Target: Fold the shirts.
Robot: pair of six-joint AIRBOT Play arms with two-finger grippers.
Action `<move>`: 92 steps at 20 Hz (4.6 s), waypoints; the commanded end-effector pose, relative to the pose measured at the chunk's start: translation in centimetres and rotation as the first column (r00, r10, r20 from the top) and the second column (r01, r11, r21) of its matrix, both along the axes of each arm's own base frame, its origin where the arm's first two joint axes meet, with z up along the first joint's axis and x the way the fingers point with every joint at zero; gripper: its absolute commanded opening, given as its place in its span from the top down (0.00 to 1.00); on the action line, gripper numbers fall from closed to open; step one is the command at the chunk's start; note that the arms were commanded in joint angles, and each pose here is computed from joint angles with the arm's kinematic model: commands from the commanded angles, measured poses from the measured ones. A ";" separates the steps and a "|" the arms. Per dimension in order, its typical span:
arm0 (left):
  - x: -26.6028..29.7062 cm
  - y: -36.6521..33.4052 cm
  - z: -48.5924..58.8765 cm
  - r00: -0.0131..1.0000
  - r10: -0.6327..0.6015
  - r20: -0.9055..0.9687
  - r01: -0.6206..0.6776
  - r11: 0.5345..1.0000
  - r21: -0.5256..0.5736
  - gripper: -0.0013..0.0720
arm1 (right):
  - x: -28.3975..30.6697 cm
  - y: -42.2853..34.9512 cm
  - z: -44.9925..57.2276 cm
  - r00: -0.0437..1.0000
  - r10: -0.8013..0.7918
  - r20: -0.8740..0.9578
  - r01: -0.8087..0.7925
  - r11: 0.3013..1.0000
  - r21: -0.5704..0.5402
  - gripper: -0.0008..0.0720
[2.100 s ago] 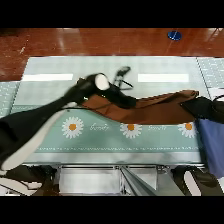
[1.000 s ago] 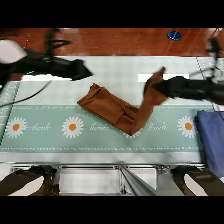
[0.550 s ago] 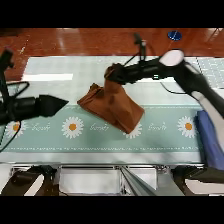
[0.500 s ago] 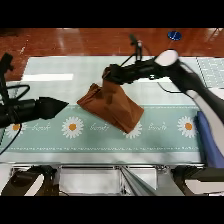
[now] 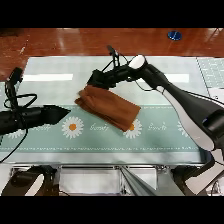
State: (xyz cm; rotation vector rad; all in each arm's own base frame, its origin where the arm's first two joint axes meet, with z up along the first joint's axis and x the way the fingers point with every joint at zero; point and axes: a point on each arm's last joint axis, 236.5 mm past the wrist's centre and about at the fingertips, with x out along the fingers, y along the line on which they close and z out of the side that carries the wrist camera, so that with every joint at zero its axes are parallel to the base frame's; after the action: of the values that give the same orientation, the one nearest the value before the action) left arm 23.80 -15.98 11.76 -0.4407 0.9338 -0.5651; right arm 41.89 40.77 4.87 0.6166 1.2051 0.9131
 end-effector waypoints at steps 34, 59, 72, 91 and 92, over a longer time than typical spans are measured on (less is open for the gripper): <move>1.9 4.1 -0.8 0.993 0.121 0.006 -0.121 0.992 0.045 0.96 | -4.8 -9.4 -5.0 0.979 -0.167 -0.120 0.170 0.985 0.016 0.96; 2.6 4.3 -0.4 0.989 0.142 0.033 -0.143 0.989 0.039 0.96 | -8.9 -53.2 18.4 0.665 -0.741 0.092 0.682 0.553 -0.478 0.96; 3.2 4.3 0.2 0.986 0.160 0.056 -0.161 0.987 0.015 0.96 | -39.2 -58.4 4.3 -0.015 -1.000 0.003 0.279 -0.007 -0.960 0.41; 17.6 4.0 -6.5 0.979 0.120 -0.165 -0.021 0.863 0.505 0.96 | -0.5 -35.0 -0.6 0.932 -0.330 0.150 0.321 0.559 -0.764 0.96; 17.3 4.1 -7.4 0.973 0.136 -0.187 -0.029 0.875 0.484 0.96 | -1.3 -35.3 -1.9 0.949 -0.297 0.108 0.263 0.549 -0.794 0.96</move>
State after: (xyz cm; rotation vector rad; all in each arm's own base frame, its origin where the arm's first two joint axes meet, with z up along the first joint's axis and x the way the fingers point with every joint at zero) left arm 41.29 -14.78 10.15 -0.1197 1.0824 -0.3783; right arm 42.27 5.95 8.42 0.2320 1.1597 0.1030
